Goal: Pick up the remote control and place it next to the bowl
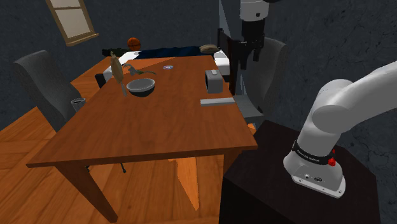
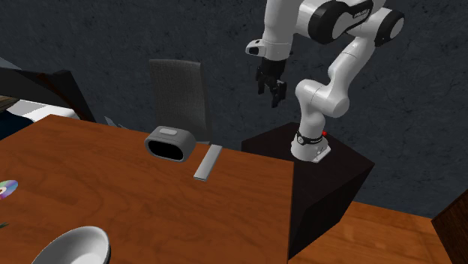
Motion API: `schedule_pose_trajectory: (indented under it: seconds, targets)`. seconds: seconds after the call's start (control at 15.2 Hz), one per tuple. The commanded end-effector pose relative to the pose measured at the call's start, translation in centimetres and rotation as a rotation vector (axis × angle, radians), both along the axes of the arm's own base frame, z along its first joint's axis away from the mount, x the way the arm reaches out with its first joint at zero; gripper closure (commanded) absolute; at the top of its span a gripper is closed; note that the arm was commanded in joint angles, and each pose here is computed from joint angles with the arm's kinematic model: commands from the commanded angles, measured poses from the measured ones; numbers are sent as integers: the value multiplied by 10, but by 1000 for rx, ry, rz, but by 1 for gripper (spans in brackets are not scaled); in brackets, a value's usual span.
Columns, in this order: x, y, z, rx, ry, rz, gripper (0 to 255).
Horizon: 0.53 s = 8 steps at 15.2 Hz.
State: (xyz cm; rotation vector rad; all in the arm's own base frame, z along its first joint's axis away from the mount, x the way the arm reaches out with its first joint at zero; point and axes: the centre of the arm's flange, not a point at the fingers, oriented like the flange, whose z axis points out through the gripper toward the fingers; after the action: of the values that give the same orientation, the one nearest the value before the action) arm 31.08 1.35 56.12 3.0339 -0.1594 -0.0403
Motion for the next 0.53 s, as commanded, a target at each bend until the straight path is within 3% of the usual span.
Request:
schedule_pose_trajectory:
  seconds: [0.0,0.46]
  targets:
    - [0,0,0,0,0,0,0]
    - [44,-46,-67,23,-1,179,0]
